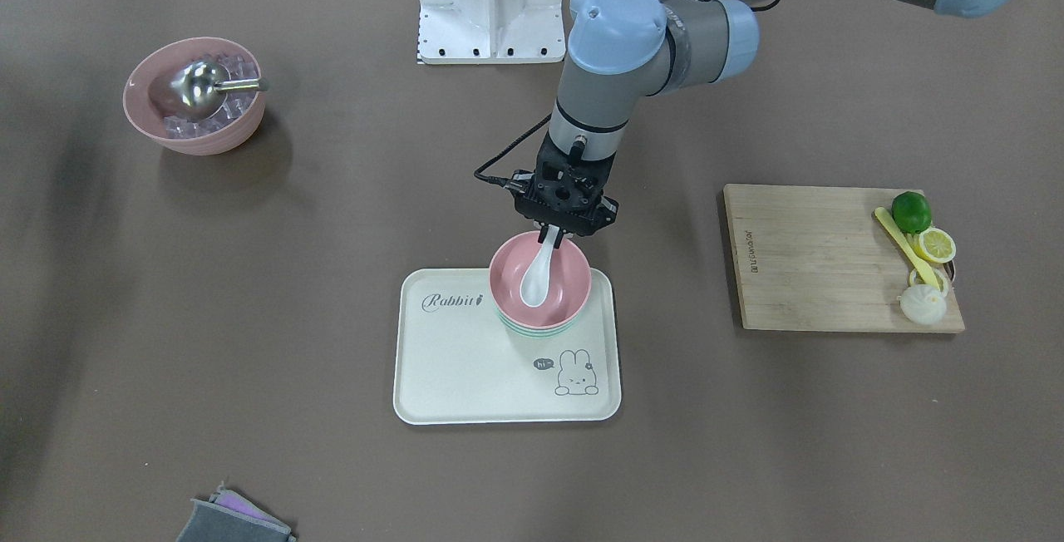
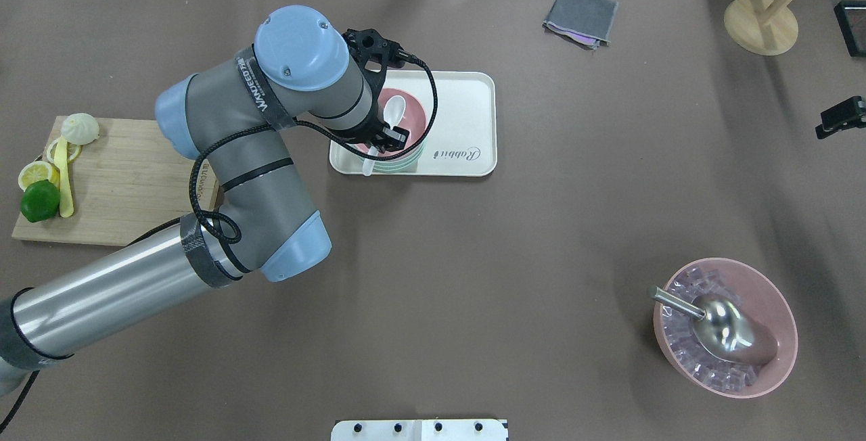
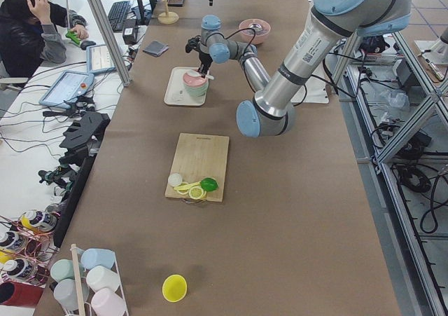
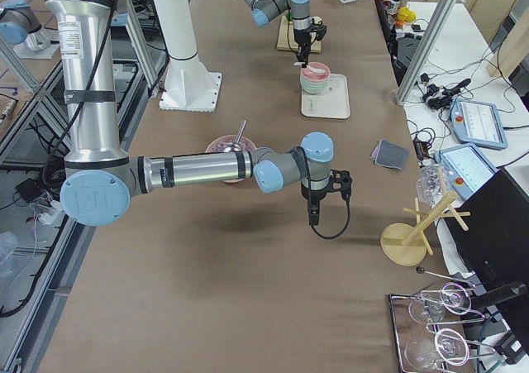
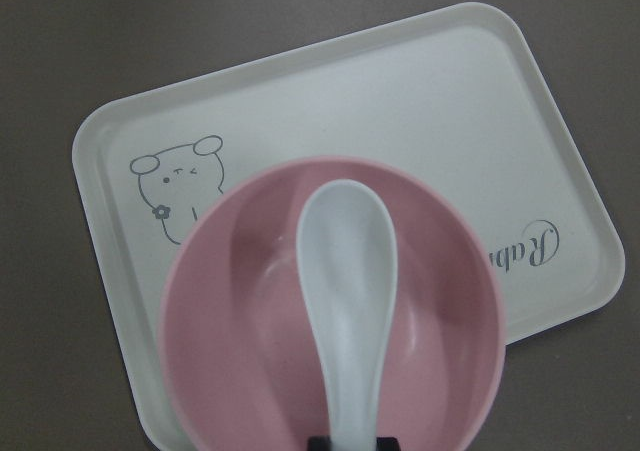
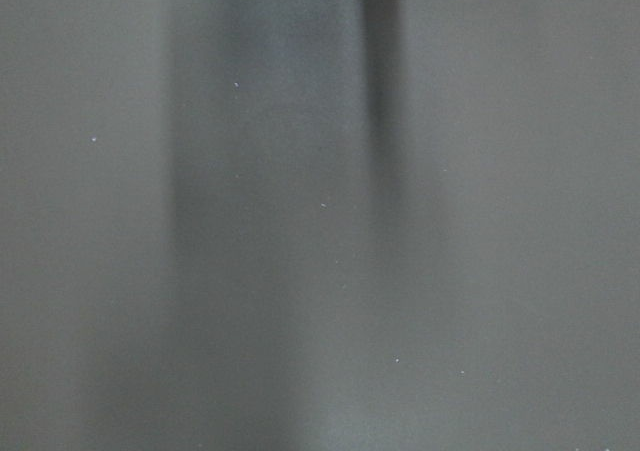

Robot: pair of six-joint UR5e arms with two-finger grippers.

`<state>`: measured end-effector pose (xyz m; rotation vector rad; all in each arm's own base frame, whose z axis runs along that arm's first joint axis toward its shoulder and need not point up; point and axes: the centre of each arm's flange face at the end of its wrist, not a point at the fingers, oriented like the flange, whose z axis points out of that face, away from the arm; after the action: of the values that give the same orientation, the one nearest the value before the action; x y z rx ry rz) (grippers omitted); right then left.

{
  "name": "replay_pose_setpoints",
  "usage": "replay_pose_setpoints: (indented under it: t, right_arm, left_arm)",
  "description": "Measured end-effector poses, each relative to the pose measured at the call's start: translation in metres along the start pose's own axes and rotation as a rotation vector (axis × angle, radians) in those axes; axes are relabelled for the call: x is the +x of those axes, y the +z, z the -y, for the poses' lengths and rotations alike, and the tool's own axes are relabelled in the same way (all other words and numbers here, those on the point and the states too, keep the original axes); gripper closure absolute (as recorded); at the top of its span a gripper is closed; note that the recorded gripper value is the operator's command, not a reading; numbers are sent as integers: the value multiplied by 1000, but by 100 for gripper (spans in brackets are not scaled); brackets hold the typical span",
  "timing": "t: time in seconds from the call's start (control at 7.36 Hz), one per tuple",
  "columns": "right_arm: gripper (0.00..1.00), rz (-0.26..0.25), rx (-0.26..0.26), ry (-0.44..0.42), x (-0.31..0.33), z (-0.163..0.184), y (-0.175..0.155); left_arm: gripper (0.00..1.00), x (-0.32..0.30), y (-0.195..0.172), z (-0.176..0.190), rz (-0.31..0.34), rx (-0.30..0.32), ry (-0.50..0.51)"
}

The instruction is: Stack pink bowl on green and place spoon

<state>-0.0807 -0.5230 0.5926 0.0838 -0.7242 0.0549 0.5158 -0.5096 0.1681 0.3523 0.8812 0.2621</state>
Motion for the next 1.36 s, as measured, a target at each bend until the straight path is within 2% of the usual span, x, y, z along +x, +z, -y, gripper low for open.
replay_pose_setpoints:
  t: [0.41,0.54,0.95,1.22,1.36]
  right_arm:
    - [0,-16,-12,19,13,-6,6]
    - [0,-21,-15,32,20,-6,7]
    - [0,-27,-10,82,58,-12,-3]
    - [0,-11,-8,97,97,-29,-15]
    - [0,4,-6,114,112,-38,-21]
  left_arm:
    - [23,2,3,2,-1,-2,5]
    - [3,1,1,4,-3,3,3]
    - [2,-46,-27,30,1,24,-50]
    - [2,-142,-52,42,-21,-28,-106]
    - [2,-201,-63,42,-19,-53,-86]
